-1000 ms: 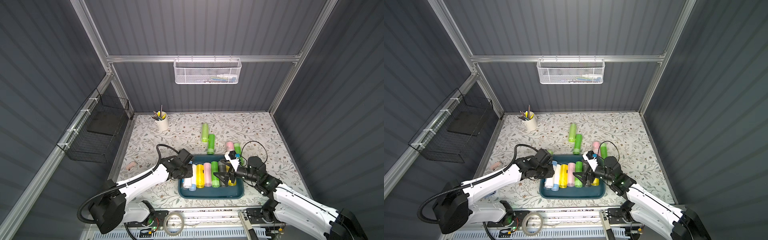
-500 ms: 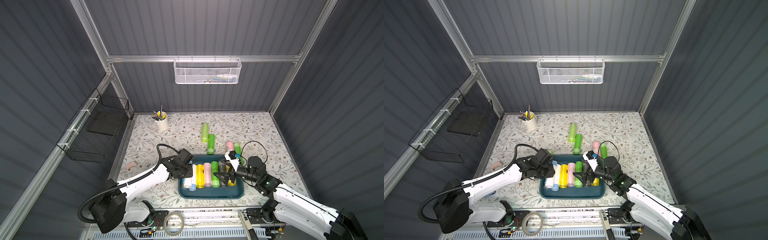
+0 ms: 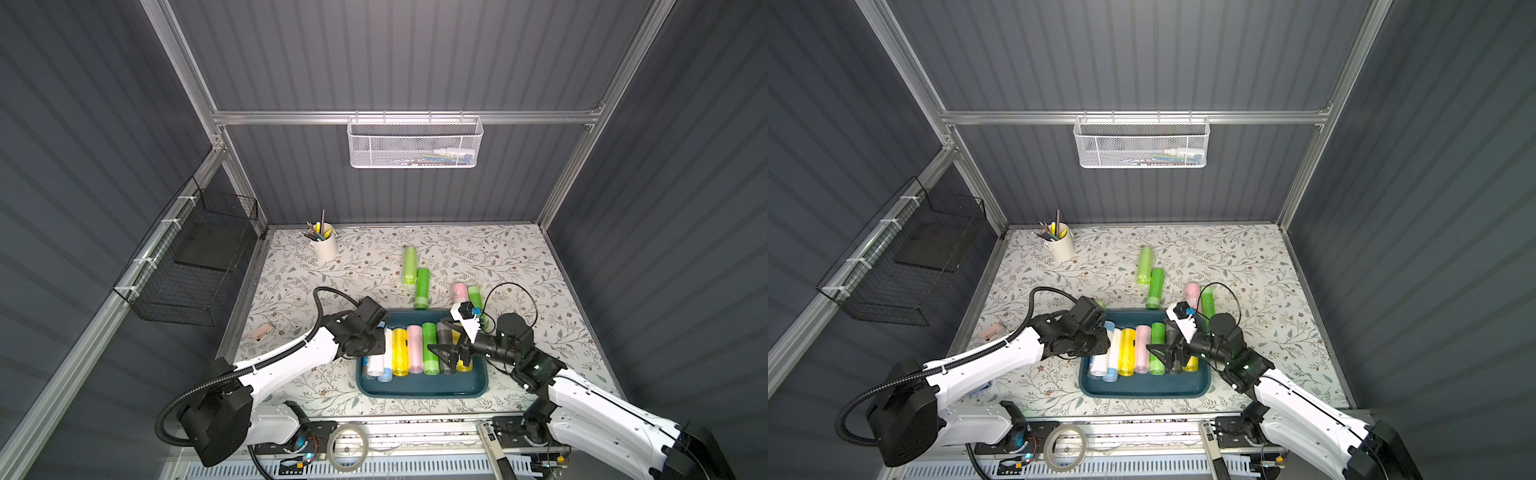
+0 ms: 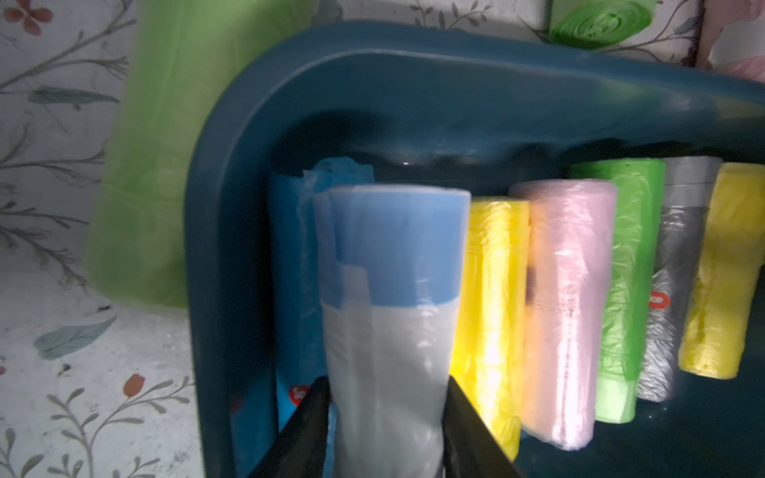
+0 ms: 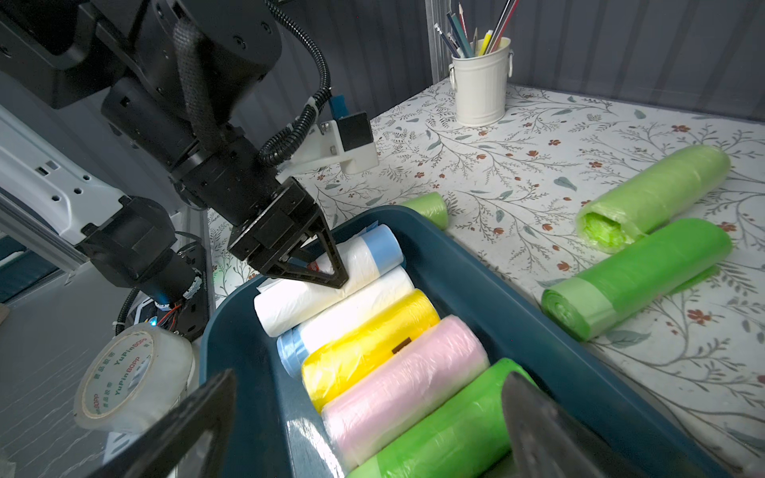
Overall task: Put the roll of trash bags into the storage box
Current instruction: Place the roll of trash bags in the storage box.
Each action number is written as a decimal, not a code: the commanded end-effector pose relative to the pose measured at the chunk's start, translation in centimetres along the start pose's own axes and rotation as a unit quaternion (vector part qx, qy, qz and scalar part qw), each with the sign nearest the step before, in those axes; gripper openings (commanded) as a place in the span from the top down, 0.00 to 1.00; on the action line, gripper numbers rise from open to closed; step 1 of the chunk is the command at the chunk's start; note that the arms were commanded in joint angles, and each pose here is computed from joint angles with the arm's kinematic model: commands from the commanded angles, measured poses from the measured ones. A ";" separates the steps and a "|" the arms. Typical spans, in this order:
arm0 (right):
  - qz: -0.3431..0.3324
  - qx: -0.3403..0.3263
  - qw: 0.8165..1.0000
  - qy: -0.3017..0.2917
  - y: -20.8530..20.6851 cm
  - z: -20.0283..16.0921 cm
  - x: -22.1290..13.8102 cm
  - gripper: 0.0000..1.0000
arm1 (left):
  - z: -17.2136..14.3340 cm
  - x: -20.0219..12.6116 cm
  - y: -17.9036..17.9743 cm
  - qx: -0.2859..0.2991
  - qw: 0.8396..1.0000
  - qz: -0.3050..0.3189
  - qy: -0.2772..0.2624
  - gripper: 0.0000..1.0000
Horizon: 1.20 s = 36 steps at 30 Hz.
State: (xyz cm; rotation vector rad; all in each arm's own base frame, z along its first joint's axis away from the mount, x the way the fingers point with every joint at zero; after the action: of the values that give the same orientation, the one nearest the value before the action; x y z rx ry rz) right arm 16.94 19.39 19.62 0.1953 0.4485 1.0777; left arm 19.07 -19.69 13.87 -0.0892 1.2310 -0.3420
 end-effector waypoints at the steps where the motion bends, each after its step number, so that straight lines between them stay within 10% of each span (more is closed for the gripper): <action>1: 0.000 -0.010 1.000 -0.011 0.3 0.8 -0.1 0.01 | 0.4 -0.4 -0.2 0.013 1.000 0.011 0.003 0.54; 21: -0.119 0.042 0.991 -0.048 -2.9 1.6 -0.8 0.01 | 4.0 -6.3 -1.4 0.083 0.994 0.024 -0.072 0.36; 28: -0.348 0.208 0.909 -0.099 -10.9 1.2 -6.5 0.01 | 7.2 -8.4 -6.4 0.248 0.953 -0.097 -0.142 0.02; 36: -0.438 0.293 0.850 -0.014 -14.9 0.0 -8.5 0.04 | 8.3 -7.8 -11.3 0.305 0.900 -0.256 -0.178 0.00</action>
State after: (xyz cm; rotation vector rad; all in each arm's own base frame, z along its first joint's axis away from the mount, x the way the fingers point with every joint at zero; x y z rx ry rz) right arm 25.59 5.87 16.97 0.4829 0.6413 0.0898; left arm 22.47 -26.97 26.03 0.0795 0.7597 -0.9468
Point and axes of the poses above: each gripper's point midway between its finger pads, its own x axis out along the fingers, its own y axis along the line the jaws close on, z = x × y, the point moved 6 cm from there along -x, back along the fingers, and after that the axes turned 8 degrees about x, right-handed, at the moved point
